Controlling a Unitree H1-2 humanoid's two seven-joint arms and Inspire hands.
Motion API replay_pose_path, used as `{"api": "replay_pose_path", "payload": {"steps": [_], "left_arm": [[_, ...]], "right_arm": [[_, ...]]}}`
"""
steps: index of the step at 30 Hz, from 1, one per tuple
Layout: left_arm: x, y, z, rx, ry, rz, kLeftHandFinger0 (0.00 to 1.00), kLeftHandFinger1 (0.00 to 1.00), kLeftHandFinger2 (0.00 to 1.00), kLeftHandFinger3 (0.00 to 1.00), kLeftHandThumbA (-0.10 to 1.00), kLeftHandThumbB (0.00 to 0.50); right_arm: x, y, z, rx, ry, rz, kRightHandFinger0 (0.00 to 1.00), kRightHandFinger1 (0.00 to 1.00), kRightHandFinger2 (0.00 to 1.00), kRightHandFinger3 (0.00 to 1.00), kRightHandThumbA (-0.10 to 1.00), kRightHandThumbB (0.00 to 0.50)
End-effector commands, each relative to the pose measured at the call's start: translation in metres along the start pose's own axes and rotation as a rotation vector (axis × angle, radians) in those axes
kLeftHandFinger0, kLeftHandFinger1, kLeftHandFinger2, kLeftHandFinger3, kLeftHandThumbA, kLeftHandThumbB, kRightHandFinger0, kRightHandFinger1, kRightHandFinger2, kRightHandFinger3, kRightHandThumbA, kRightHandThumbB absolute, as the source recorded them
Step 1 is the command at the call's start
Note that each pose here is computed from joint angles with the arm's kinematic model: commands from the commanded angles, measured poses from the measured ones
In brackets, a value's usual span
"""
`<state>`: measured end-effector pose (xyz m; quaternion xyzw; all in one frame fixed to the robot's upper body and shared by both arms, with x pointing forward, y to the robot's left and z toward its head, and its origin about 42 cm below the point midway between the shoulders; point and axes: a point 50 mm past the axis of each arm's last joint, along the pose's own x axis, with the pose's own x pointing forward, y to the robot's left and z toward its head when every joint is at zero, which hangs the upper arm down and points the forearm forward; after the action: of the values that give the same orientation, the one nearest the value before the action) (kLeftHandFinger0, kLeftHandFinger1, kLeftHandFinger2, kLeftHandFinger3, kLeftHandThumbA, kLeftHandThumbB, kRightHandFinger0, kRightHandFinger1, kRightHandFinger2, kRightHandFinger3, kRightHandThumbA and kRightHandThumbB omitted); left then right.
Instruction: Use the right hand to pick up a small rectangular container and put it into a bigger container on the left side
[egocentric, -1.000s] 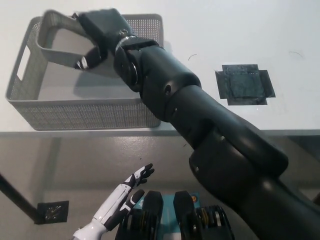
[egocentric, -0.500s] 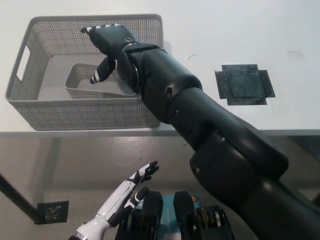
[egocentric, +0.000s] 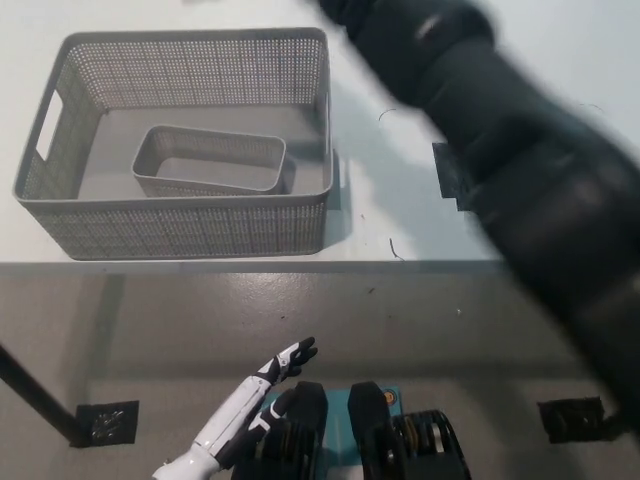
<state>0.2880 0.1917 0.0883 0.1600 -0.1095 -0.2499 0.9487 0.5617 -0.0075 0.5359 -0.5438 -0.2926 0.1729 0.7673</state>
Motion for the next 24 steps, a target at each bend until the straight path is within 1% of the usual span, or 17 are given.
{"api": "replay_pose_path", "payload": {"steps": [1,3,5,7,8,10,11,12,13,16,17,18,19,21,22,23,24], "left_arm": [[0.003,0.007,0.008,0.011,-0.039,0.022,1.0,1.0,1.0,1.0,1.0,0.342],[0.002,0.007,0.007,-0.002,-0.033,0.034,1.0,1.0,1.0,1.0,1.0,0.355],[0.001,0.007,0.007,-0.007,-0.023,0.045,1.0,1.0,1.0,1.0,1.0,0.378],[0.002,0.01,0.008,-0.006,-0.019,0.062,1.0,1.0,1.0,1.0,1.0,0.379],[0.003,0.011,0.009,-0.009,-0.028,0.07,1.0,1.0,1.0,1.0,1.0,0.376],[0.003,0.014,0.009,-0.006,-0.037,0.079,1.0,1.0,1.0,1.0,1.0,0.363],[0.005,0.015,0.009,-0.007,-0.042,0.084,1.0,1.0,1.0,1.0,1.0,0.36],[0.006,0.016,0.01,-0.008,-0.043,0.086,1.0,1.0,1.0,1.0,1.0,0.358],[0.006,0.017,0.011,-0.01,-0.041,0.089,1.0,1.0,1.0,1.0,1.0,0.35],[0.009,0.019,0.012,-0.019,-0.047,0.11,1.0,1.0,1.0,1.0,1.0,0.349],[0.009,0.019,0.012,-0.023,-0.05,0.114,1.0,1.0,1.0,1.0,1.0,0.347],[0.01,0.019,0.012,-0.023,-0.055,0.124,1.0,1.0,1.0,1.0,1.0,0.355],[0.012,0.02,0.012,-0.025,-0.063,0.138,1.0,1.0,1.0,1.0,1.0,0.357],[0.016,0.019,0.013,-0.044,-0.075,0.162,1.0,1.0,1.0,1.0,1.0,0.36],[0.017,0.019,0.013,-0.047,-0.077,0.164,1.0,1.0,1.0,1.0,1.0,0.36],[0.019,0.018,0.013,-0.053,-0.095,0.191,1.0,1.0,1.0,1.0,1.0,0.329],[0.022,0.017,0.014,-0.058,-0.109,0.216,1.0,1.0,1.0,1.0,1.0,0.313]], "right_arm": [[-0.028,-0.092,-0.003,-0.051,-0.193,-0.141,1.0,1.0,1.0,1.0,1.0,0.38],[-0.066,-0.108,-0.023,-0.023,-0.234,-0.193,1.0,1.0,1.0,1.0,1.0,0.341],[-0.093,-0.115,-0.035,-0.003,-0.243,-0.234,1.0,1.0,1.0,1.0,1.0,0.369],[-0.129,-0.119,-0.052,0.033,-0.249,-0.287,1.0,1.0,1.0,1.0,1.0,0.376],[-0.147,-0.118,-0.06,0.065,-0.266,-0.307,1.0,1.0,1.0,1.0,1.0,0.335],[-0.183,-0.108,-0.07,0.158,-0.287,-0.344,1.0,1.0,1.0,1.0,1.0,0.297],[-0.201,-0.102,-0.072,0.204,-0.3,-0.367,1.0,1.0,1.0,1.0,1.0,0.26],[-0.215,-0.096,-0.07,0.226,-0.304,-0.385,1.0,1.0,1.0,1.0,1.0,0.284],[-0.241,-0.082,-0.067,0.25,-0.323,-0.417,1.0,1.0,1.0,1.0,1.0,0.301],[-0.285,-0.05,-0.062,0.277,-0.374,-0.478,1.0,1.0,1.0,1.0,1.0,0.269],[-0.295,-0.039,-0.06,0.299,-0.372,-0.486,1.0,1.0,1.0,1.0,1.0,0.287],[-0.31,-0.024,-0.054,0.328,-0.374,-0.502,1.0,1.0,1.0,1.0,1.0,0.281],[-0.325,-0.002,-0.048,0.411,-0.392,-0.517,1.0,1.0,1.0,1.0,1.0,0.246],[-0.35,0.037,-0.031,0.594,-0.423,-0.571,1.0,1.0,1.0,1.0,1.0,0.275],[-0.353,0.041,-0.029,0.615,-0.425,-0.576,1.0,1.0,1.0,1.0,1.0,0.275],[-0.368,0.07,-0.016,0.655,-0.453,-0.612,1.0,1.0,1.0,1.0,1.0,0.226],[-0.378,0.091,-0.004,0.682,-0.48,-0.644,1.0,1.0,1.0,1.0,1.0,0.196]]}}
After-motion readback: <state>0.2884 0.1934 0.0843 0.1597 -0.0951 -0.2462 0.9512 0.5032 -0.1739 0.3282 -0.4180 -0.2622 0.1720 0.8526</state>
